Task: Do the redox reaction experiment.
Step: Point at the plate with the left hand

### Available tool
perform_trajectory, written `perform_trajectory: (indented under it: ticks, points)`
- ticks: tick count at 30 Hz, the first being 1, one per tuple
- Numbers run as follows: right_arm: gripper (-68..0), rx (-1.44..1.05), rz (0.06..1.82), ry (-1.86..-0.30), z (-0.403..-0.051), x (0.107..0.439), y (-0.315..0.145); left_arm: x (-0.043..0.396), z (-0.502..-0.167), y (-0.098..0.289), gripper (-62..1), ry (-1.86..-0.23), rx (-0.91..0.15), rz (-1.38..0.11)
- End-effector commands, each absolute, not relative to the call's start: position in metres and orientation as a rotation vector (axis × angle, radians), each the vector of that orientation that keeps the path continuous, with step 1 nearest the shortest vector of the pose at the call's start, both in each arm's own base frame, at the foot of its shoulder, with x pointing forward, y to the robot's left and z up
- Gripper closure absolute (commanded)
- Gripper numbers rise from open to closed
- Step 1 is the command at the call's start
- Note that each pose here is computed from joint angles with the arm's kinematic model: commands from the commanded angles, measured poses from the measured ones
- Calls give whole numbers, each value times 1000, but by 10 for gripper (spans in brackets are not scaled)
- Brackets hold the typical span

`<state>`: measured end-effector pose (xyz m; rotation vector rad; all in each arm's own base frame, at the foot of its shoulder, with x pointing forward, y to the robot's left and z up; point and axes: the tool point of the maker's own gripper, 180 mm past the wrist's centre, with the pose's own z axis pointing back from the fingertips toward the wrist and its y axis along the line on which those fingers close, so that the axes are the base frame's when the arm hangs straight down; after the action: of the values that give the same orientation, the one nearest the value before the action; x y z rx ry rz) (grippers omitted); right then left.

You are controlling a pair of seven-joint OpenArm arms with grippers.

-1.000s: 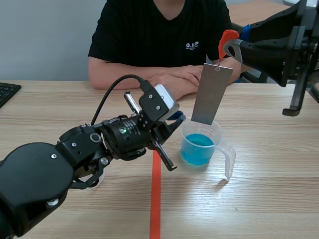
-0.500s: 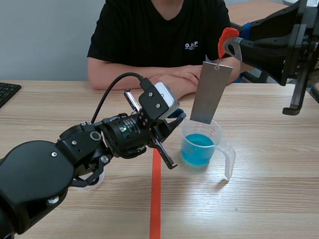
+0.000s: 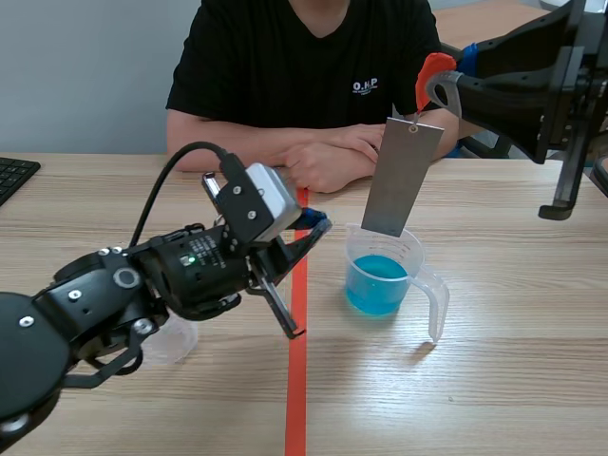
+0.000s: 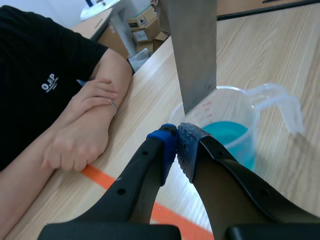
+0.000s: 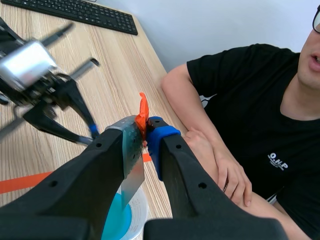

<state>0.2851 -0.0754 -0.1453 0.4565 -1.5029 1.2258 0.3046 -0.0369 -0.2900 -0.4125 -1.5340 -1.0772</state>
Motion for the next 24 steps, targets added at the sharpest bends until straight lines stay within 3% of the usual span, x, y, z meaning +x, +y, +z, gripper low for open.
perform_trajectory:
  ticks: [1, 8, 14, 24]
  points:
    - [-17, 450, 1226, -1549, -131, 289, -76, 298, -281, -22, -40, -1559, -407, -1049]
    - [-17, 450, 1226, -1548, -131, 289, -76, 259, -272, 41, -40, -1506, -364, -977]
    - [-17, 449, 1226, -1547, -132, 289, -76, 227, -268, 99, -41, -1445, -280, -825]
    - [-17, 427, 1240, -1534, -136, 290, -77, 157, -298, 169, -41, -1261, -144, -623]
